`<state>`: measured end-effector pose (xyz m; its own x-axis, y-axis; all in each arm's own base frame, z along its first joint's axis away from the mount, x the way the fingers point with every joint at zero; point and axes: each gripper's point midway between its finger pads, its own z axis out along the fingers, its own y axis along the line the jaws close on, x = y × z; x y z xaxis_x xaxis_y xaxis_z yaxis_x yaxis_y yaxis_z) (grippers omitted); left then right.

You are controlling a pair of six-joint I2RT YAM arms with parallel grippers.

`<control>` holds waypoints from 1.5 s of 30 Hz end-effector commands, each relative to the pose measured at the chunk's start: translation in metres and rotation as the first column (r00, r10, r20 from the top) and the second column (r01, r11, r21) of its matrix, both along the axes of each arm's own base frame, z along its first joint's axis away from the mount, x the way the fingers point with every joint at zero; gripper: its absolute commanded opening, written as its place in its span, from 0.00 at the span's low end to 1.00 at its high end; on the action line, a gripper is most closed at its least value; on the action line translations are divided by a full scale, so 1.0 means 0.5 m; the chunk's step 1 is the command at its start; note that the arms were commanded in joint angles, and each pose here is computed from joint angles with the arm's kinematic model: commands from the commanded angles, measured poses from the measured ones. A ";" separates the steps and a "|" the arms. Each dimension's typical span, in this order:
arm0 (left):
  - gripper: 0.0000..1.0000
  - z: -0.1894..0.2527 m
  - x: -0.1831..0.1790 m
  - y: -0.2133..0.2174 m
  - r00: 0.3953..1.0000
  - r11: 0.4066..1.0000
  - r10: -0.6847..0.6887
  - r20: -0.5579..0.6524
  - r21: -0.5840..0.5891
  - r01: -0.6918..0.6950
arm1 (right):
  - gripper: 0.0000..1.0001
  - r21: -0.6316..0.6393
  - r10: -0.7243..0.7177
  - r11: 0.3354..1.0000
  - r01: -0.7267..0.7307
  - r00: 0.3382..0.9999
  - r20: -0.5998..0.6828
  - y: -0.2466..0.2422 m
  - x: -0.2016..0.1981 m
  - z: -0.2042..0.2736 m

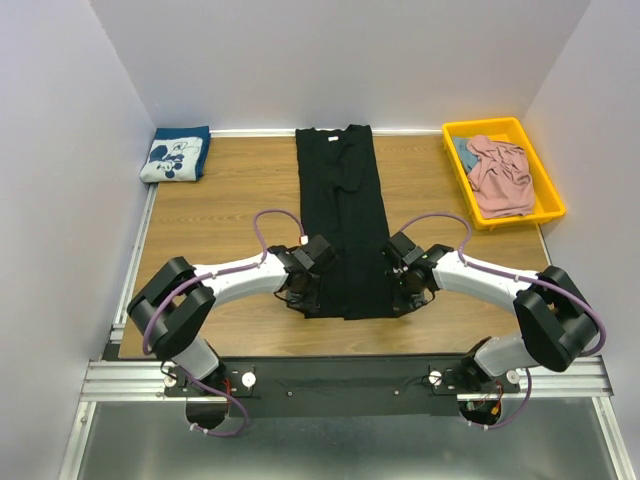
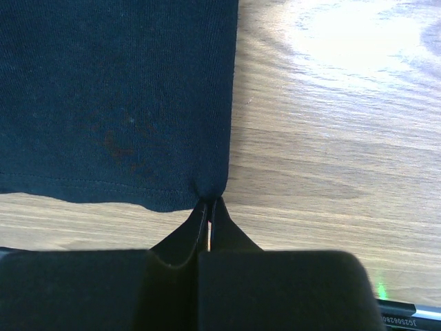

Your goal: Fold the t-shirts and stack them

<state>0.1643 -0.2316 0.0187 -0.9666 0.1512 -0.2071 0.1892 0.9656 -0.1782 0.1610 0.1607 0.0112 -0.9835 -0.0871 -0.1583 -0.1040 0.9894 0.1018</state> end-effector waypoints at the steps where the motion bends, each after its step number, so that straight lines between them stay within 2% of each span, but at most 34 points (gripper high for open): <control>1: 0.41 -0.027 -0.022 0.016 0.999 0.997 -0.008 -0.038 0.077 0.011 | 0.01 -0.045 0.017 0.999 -0.019 0.999 -0.050 -0.017 -0.021 -0.036; 3: 0.41 -0.033 -0.030 0.016 0.999 0.996 -0.019 -0.047 0.091 0.024 | 0.01 -0.043 0.018 0.999 -0.020 0.999 -0.045 -0.017 -0.021 -0.035; 5: 0.31 -0.036 -0.035 0.017 0.998 0.995 -0.022 -0.055 0.097 0.028 | 0.01 -0.041 0.017 0.999 -0.018 0.999 -0.043 -0.017 -0.020 -0.034; 6: 0.18 -0.037 -0.037 0.017 0.998 0.995 -0.024 -0.057 0.099 0.029 | 0.01 -0.040 0.018 0.999 -0.020 0.999 -0.041 -0.017 -0.020 -0.032; 9: 0.00 -0.033 -0.044 0.017 0.998 0.994 -0.030 -0.061 0.103 0.036 | 0.01 -0.016 0.029 0.999 -0.030 0.998 -0.055 -0.009 -0.026 -0.028; 14: 0.00 -0.011 -0.086 0.030 0.996 0.994 -0.038 -0.079 0.100 0.046 | 0.01 0.032 0.041 0.999 -0.038 0.994 -0.098 -0.004 -0.054 0.003; 20: 0.00 0.017 -0.169 0.045 0.986 0.996 -0.069 -0.152 0.042 0.076 | 0.01 0.138 0.087 0.989 -0.051 0.960 -0.268 0.000 -0.150 0.026; 22: 0.00 0.034 -0.163 0.038 0.989 0.998 -0.065 -0.132 0.015 0.067 | 0.01 0.115 0.089 0.991 -0.064 0.969 -0.229 -0.003 -0.131 0.042; 24: 0.00 0.047 -0.131 0.032 0.995 0.998 -0.063 -0.079 0.014 0.065 | 0.01 0.094 0.086 0.993 -0.070 0.980 -0.177 0.002 -0.097 0.058; 26: 0.00 0.066 -0.087 0.013 0.998 0.998 -0.058 -0.033 0.002 0.058 | 0.01 0.075 0.078 0.995 -0.072 0.994 -0.074 0.021 -0.030 0.097; 28: 0.00 0.078 -0.031 0.017 0.999 0.999 -0.035 0.037 0.022 0.034 | 0.01 0.057 0.070 0.996 -0.069 0.997 -0.023 0.030 0.020 0.116; 29: 0.00 0.097 0.002 0.004 0.997 1.000 -0.024 0.079 -0.001 0.025 | 0.01 0.070 0.052 0.996 -0.055 0.998 0.046 0.043 0.069 0.148; 31: 0.00 0.112 0.063 0.014 0.991 1.000 0.009 0.134 -0.014 -0.007 | 0.01 0.055 0.056 0.997 -0.061 0.996 0.074 0.049 0.113 0.158; 32: 0.00 0.130 0.099 0.000 0.984 0.999 0.021 0.179 -0.050 -0.012 | 0.01 0.067 0.037 0.997 -0.047 0.990 0.137 0.057 0.162 0.191; 34: 0.00 0.148 0.156 0.005 0.973 0.997 0.052 0.226 -0.074 -0.036 | 0.01 0.044 0.045 0.998 -0.054 0.981 0.187 0.058 0.211 0.208; 36: 0.00 0.168 0.220 0.002 0.954 0.997 0.054 0.294 -0.066 -0.036 | 0.01 0.040 0.035 0.998 -0.046 0.968 0.250 0.070 0.281 0.230; 40: 0.00 0.205 0.344 0.009 0.915 0.993 0.104 0.390 -0.084 -0.077 | 0.01 0.005 0.027 1.000 -0.030 0.952 0.305 0.074 0.392 0.226; 43: 0.00 0.222 0.393 0.014 0.890 0.990 0.135 0.435 -0.104 -0.099 | 0.01 0.007 0.019 1.000 -0.023 0.929 0.369 0.084 0.459 0.249; 45: 0.00 0.223 0.432 0.023 0.871 0.986 0.160 0.465 -0.111 -0.122 | 0.01 -0.009 0.025 1.000 -0.024 0.927 0.374 0.089 0.489 0.229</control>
<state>0.3432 -0.2262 0.1177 -0.8318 -0.0068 -0.5551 0.1302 0.9697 -0.2069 0.3648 0.2088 0.1213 -0.8951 -0.0884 -0.4369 -0.1520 0.9820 0.1125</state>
